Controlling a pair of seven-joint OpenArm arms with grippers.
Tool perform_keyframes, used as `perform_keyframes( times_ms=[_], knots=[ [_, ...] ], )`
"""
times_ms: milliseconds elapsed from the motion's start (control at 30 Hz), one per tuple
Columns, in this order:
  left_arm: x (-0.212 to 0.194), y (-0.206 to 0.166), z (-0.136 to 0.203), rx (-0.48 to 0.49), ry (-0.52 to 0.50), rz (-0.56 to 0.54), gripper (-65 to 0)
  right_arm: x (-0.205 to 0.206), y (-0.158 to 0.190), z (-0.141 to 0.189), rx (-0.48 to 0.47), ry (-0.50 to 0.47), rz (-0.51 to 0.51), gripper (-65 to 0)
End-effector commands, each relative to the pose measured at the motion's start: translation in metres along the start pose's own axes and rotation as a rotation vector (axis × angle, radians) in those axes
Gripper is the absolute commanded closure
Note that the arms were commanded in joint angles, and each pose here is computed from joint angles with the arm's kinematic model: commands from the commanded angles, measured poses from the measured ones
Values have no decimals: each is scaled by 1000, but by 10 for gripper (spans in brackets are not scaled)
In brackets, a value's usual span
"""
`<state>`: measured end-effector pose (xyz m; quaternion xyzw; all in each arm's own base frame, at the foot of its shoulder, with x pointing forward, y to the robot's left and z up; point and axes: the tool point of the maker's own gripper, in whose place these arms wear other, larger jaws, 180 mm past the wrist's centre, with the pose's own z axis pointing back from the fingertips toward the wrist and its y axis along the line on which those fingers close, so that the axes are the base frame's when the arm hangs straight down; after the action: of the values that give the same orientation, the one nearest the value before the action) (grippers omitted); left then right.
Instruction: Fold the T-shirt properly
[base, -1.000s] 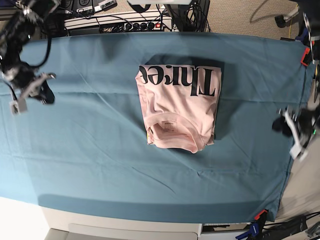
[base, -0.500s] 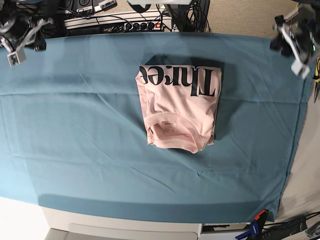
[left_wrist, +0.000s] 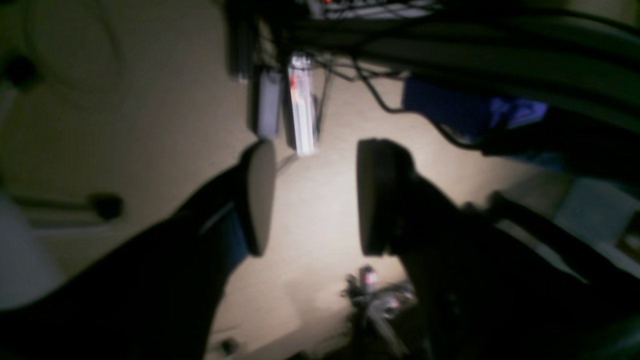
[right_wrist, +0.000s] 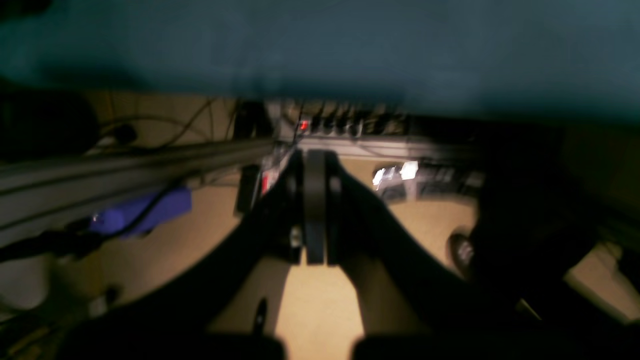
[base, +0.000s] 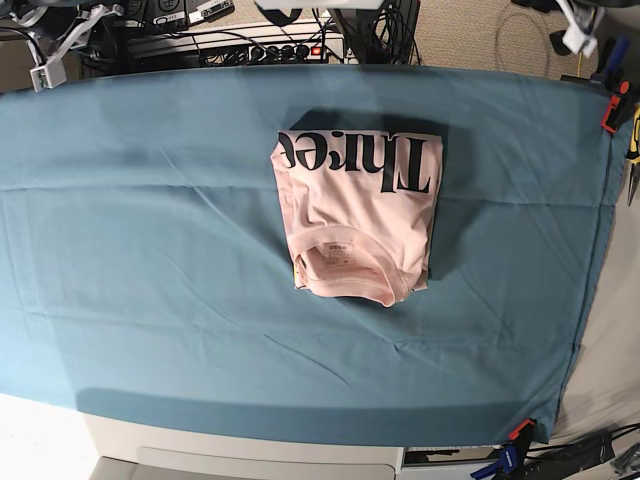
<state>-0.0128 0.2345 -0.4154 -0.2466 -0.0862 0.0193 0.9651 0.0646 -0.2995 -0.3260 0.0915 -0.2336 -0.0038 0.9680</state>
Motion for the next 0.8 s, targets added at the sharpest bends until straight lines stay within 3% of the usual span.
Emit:
perform_keyframes(
  times_ms=[0, 200, 367, 467, 567, 700, 767],
  knots=[
    [-7, 4, 2, -15, -2, 39, -255, 1, -7, 0, 0, -12, -19, 0],
    [-47, 20, -24, -69, 53, 256, -255, -49, -36, -42, 109, 68, -314, 0],
    [-77, 0, -66, -167, 185, 303, -255, -100, -39, -86, 213, 227, -529, 0],
    [-91, -7, -92, -160, 267, 236, -255, -130, -33, -108, 244, 330, -640, 0],
    [-99, -8, -115, -126, 326, 116, -255, -155, -34, -133, 197, 386, -696, 0],
    [-101, -8, -142, -99, 360, -69, -255, -181, -39, -163, 90, 439, -639, 0],
    [-97, -6, -157, -65, 349, -140, -255, -182, -44, -179, 41, 407, -572, 0]
  ],
)
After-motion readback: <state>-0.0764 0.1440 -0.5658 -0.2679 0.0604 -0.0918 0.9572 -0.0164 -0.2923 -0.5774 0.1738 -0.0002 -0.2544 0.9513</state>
